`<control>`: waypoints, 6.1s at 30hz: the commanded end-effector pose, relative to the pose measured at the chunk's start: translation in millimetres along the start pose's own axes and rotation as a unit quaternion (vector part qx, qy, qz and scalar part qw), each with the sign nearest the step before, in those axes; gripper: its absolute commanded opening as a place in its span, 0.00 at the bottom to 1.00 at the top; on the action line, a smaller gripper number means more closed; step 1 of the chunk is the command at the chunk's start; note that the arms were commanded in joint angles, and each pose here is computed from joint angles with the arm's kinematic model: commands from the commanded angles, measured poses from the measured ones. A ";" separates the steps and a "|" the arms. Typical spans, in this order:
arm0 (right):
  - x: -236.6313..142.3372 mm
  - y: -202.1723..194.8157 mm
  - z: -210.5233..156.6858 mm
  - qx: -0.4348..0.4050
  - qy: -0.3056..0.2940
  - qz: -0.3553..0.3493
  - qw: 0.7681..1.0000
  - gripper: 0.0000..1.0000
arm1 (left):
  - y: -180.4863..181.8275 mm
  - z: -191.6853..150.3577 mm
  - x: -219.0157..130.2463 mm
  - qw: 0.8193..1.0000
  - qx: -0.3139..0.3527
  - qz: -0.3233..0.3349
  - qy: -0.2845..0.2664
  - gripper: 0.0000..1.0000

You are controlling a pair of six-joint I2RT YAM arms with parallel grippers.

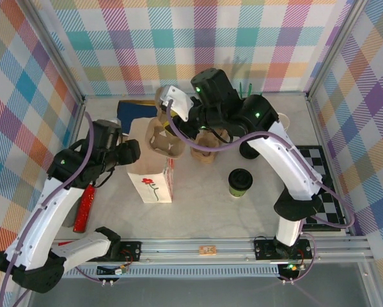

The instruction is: Pack the takeout coffee

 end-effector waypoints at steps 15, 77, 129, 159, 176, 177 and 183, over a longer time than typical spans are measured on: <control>11.5 7.0 0.9 -0.027 0.012 0.002 1.000 0.14 | 13.2 34.9 16.3 1.000 0.006 0.027 0.007 0.73; 40.0 5.7 -17.9 -0.059 0.049 0.020 0.997 0.14 | -44.9 13.4 22.5 0.987 -0.052 -0.129 0.080 0.50; 129.6 33.0 -64.7 -0.123 0.162 0.113 0.973 0.13 | 36.4 13.4 40.9 0.987 -0.131 -0.077 0.060 0.20; 148.6 58.5 -79.2 -0.138 0.200 0.150 0.958 0.10 | 35.8 8.9 41.1 0.985 -0.135 -0.093 0.059 0.12; 124.2 62.9 -59.7 -0.138 0.167 0.140 0.966 0.11 | 35.8 10.6 46.4 0.985 -0.137 -0.090 0.060 0.12; 122.5 62.9 -58.4 -0.138 0.164 0.140 0.967 0.11 | 35.8 10.7 46.2 0.985 -0.136 -0.090 0.059 0.12; 117.1 65.5 -57.6 -0.130 0.160 0.152 0.967 0.11 | 35.7 10.6 47.6 0.985 -0.138 -0.090 0.060 0.12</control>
Point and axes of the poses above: each hand's point on the last joint's axis, 136 mm out from that joint toward the fingers, its own x axis out along the fingers, its own y axis along the line the jaws close on, z = x × y, the point moved 7 cm from there along -x, back along the fingers, and after that the axes turned 13 degrees about -x, right-handed, at the moved point
